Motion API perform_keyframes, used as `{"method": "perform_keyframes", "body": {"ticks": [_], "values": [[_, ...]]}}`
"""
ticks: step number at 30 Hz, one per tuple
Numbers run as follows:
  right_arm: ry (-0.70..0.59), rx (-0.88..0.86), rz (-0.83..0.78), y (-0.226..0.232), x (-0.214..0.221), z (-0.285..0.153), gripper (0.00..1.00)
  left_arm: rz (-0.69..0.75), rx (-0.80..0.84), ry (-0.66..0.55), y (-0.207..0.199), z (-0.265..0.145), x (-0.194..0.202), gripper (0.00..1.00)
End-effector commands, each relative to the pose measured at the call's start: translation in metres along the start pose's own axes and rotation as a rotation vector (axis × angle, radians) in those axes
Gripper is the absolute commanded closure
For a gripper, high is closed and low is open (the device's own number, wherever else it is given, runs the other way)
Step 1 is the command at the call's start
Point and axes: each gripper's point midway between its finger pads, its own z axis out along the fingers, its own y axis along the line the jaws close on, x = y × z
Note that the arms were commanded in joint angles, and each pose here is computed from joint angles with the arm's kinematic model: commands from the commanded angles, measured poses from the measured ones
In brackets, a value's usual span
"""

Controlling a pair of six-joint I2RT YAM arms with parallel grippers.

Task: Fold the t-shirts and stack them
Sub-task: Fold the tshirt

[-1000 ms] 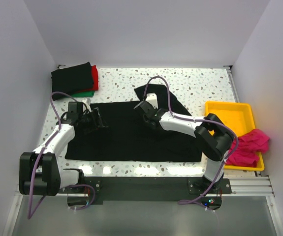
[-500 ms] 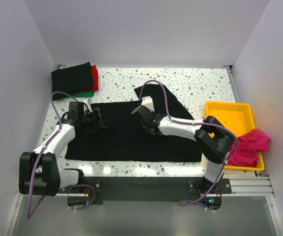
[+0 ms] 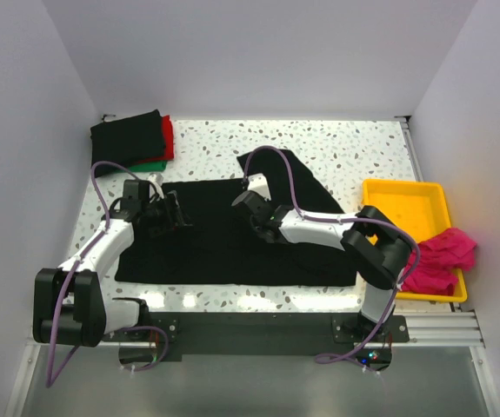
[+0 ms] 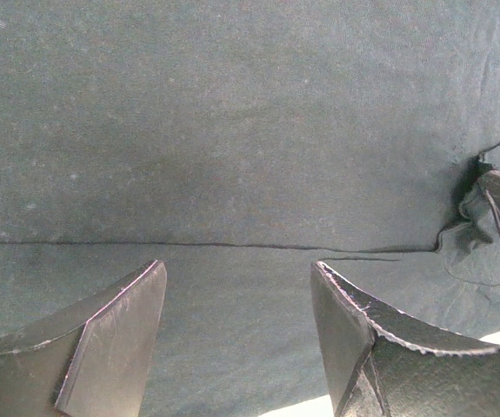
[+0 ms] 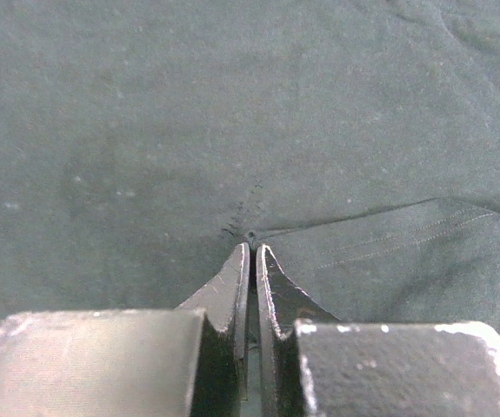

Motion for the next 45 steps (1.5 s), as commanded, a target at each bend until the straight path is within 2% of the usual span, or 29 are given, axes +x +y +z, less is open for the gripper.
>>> {"method": "perform_keyframes", "body": {"ticks": [1, 15, 20, 21, 23, 24, 26, 28, 30, 32, 34, 35, 41, 45], "values": [[-0.082, 0.005, 0.016, 0.001, -0.016, -0.001, 1.0, 0.032, 0.003, -0.016, -0.002, -0.001, -0.002, 0.28], [-0.094, -0.037, -0.064, 0.017, -0.019, 0.006, 0.98, 0.031, -0.011, -0.012, -0.001, 0.0, -0.001, 0.28], [-0.075, -0.043, -0.086, 0.018, -0.016, 0.005, 0.89, 0.025, -0.024, -0.003, 0.001, 0.001, -0.002, 0.27], [-0.082, -0.048, -0.083, 0.018, -0.019, 0.003, 0.79, 0.024, -0.021, -0.008, -0.002, 0.0, -0.007, 0.27], [-0.116, -0.069, -0.075, 0.018, -0.032, -0.005, 0.64, 0.013, -0.022, -0.009, -0.005, -0.001, -0.012, 0.27], [-0.129, -0.07, -0.077, 0.017, -0.038, -0.008, 0.5, 0.016, -0.017, -0.034, -0.01, -0.004, -0.023, 0.27], [-0.151, -0.072, -0.067, 0.014, -0.057, -0.012, 0.41, -0.003, -0.019, -0.051, -0.016, -0.007, -0.035, 0.27], [-0.152, -0.098, -0.025, 0.011, -0.074, -0.015, 0.33, -0.038, -0.043, -0.116, -0.023, -0.013, -0.063, 0.26], [-0.12, -0.14, 0.046, 0.001, -0.098, -0.006, 0.33, -0.075, -0.081, -0.165, -0.025, -0.015, -0.086, 0.24], [-0.107, -0.19, 0.147, -0.014, -0.127, 0.004, 0.33, -0.162, -0.164, -0.228, -0.017, -0.015, -0.112, 0.23], [-0.075, -0.194, 0.194, -0.024, -0.138, 0.021, 0.34, -0.266, -0.275, -0.301, 0.001, -0.015, -0.13, 0.23], [-0.096, -0.184, 0.228, -0.039, -0.159, 0.025, 0.34, -0.3, -0.304, -0.305, 0.006, -0.011, -0.138, 0.25], [-0.087, -0.219, 0.323, -0.062, -0.184, 0.064, 0.35, -0.529, -0.512, -0.386, 0.066, -0.005, -0.178, 0.35], [-0.072, -0.218, 0.366, -0.078, -0.183, 0.086, 0.35, -0.583, -0.643, -0.407, 0.102, -0.002, -0.186, 0.38]]}}
